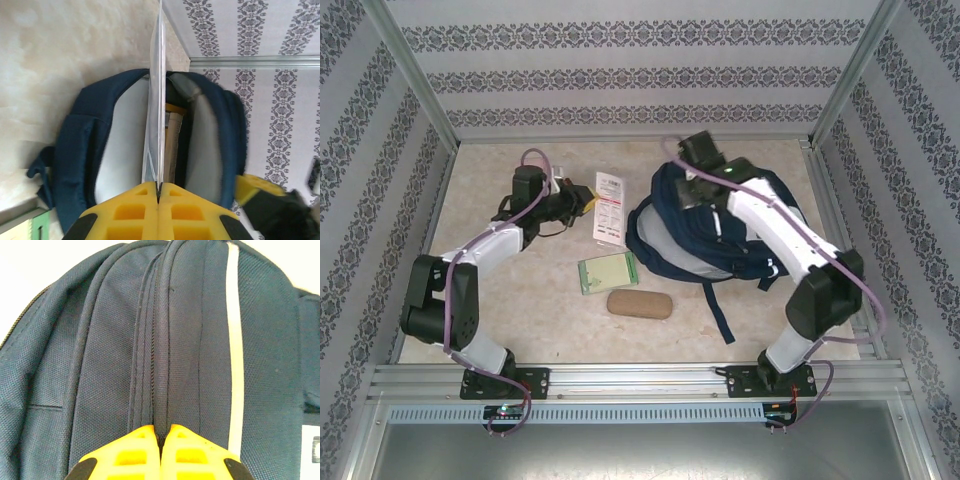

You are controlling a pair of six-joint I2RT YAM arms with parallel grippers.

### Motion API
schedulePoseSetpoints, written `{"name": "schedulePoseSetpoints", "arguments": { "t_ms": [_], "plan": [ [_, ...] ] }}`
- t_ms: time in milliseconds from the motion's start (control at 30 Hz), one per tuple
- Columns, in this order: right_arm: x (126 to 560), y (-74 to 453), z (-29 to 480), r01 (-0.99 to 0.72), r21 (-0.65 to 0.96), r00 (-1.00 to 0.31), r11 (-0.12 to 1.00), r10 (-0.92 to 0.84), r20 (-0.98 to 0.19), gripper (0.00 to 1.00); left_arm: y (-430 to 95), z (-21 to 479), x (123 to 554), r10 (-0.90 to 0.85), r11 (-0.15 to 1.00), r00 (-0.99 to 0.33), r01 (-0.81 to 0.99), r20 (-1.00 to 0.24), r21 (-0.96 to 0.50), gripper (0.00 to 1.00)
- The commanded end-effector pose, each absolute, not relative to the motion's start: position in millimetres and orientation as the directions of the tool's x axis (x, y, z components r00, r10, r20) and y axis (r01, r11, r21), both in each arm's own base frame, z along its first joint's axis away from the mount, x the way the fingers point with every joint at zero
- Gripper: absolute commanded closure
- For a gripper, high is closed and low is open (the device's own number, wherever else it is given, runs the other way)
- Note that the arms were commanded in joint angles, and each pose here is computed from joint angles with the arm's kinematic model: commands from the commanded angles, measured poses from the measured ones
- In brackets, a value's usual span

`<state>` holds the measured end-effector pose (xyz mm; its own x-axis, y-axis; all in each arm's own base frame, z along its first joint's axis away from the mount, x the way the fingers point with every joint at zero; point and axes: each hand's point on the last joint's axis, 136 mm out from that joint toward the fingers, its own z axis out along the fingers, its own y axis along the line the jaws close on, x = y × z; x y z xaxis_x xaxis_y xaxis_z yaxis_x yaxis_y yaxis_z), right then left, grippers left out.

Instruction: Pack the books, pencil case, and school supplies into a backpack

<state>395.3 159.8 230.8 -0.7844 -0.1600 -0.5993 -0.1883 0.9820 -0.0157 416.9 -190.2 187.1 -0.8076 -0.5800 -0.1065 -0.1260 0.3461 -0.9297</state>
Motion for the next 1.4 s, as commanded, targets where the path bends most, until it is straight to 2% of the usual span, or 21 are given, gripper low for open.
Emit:
{"name": "schedulePoseSetpoints", "arguments": {
  "t_ms": [0,267,567,800,1067,1100,1200,1233,1367],
  "plan": [
    [401,159,293,-0.219,0.097,-0.692,0.971,-0.085,-0.716,1.00,-219,207,438,-0.600,0.314,-0.784,-0.048,-0.159,-0.948,1.00],
    [404,133,341,-0.191,0.315,-0.639,0.930,0.126,-0.759,1.00,-320,205,450,-0.549,0.270,-0.821,-0.001,-0.153,-0.963,1.00],
    [404,124,348,-0.168,0.404,-0.631,0.899,0.217,-0.745,1.00,-423,198,464,-0.513,0.157,-0.855,-0.005,-0.077,-0.988,1.00],
    [399,119,348,-0.159,0.437,-0.629,0.885,0.250,-0.736,1.00,-471,174,466,-0.498,0.244,-0.862,-0.039,-0.090,-0.969,1.00],
    [400,122,354,-0.168,0.469,-0.627,0.867,0.273,-0.730,1.00,-514,124,453,-0.447,0.478,-0.877,-0.069,-0.175,-0.875,1.00],
    [400,122,354,-0.169,0.467,-0.625,0.868,0.272,-0.732,1.00,-517,119,448,-0.435,0.515,-0.882,-0.078,-0.182,-0.854,0.96],
    [399,120,353,-0.167,0.462,-0.627,0.871,0.268,-0.731,1.00,-516,112,440,-0.406,0.562,-0.893,-0.078,-0.192,-0.823,0.58],
    [398,120,352,-0.166,0.459,-0.627,0.873,0.265,-0.732,1.00,-513,113,438,-0.405,0.573,-0.893,-0.081,-0.195,-0.815,0.50],
    [396,117,345,-0.160,0.455,-0.632,0.876,0.264,-0.729,1.00,-496,140,437,-0.376,0.617,-0.885,-0.019,-0.273,-0.787,0.35]
  ]
}}
